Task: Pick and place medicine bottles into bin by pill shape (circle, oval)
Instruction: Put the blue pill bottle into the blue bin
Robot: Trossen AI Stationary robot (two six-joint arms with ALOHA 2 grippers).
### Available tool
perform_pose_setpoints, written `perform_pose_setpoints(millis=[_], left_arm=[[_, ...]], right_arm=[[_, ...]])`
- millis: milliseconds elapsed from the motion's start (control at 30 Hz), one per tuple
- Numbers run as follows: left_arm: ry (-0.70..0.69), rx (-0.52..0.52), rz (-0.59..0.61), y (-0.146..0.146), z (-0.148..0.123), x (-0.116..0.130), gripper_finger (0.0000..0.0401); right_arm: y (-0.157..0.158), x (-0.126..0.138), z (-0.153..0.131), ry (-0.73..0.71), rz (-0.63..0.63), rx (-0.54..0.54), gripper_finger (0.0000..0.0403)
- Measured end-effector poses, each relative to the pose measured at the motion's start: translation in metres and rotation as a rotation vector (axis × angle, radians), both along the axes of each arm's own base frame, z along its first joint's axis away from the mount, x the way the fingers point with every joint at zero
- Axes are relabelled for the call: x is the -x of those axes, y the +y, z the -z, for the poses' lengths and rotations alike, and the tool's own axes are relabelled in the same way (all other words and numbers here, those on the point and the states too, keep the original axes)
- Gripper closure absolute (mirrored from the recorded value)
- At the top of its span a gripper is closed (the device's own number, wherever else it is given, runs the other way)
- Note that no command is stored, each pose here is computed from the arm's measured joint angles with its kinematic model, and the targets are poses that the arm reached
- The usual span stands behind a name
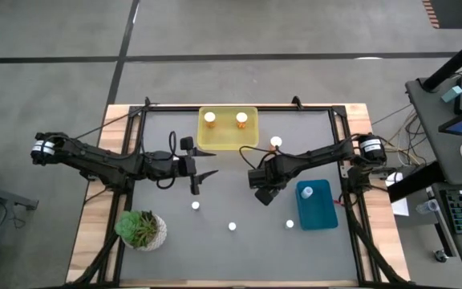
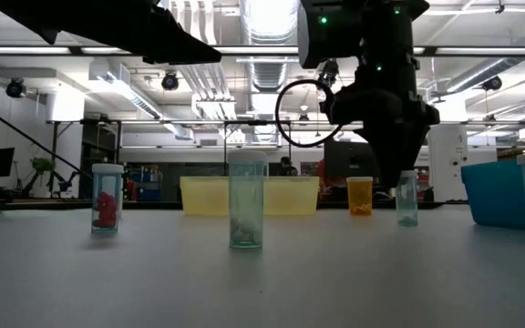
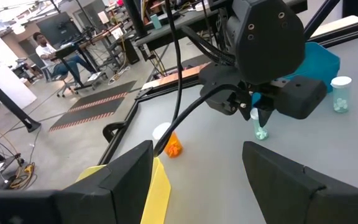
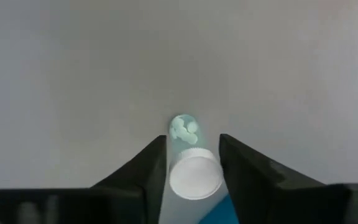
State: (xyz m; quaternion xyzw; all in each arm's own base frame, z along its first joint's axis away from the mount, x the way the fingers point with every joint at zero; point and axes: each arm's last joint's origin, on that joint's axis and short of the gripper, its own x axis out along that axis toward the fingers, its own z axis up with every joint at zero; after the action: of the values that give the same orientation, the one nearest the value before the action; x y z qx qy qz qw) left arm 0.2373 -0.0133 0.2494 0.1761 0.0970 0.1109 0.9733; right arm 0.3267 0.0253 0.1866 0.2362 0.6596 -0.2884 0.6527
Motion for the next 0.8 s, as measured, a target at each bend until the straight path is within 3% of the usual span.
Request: perform_pose_setpoints(millis=[200, 533, 800], left_arm=[[0.0, 0.0, 0.0, 0.0, 0.0, 0.0, 0.0169], [0.0, 0.0, 0.0, 0.0, 0.0, 0.0, 0.0169], [0.0, 0.0, 0.0, 0.0, 0.0, 0.0, 0.0169]], right_arm=[[0.0, 0.0, 0.0, -0.001, 0.0, -0.006, 0.0305], [0.0, 0.0, -0.003, -0.006, -0.004, -0.011, 0.0295], [0.001, -0.001, -0.026, -0.001, -0.013, -0.01, 0.0295]])
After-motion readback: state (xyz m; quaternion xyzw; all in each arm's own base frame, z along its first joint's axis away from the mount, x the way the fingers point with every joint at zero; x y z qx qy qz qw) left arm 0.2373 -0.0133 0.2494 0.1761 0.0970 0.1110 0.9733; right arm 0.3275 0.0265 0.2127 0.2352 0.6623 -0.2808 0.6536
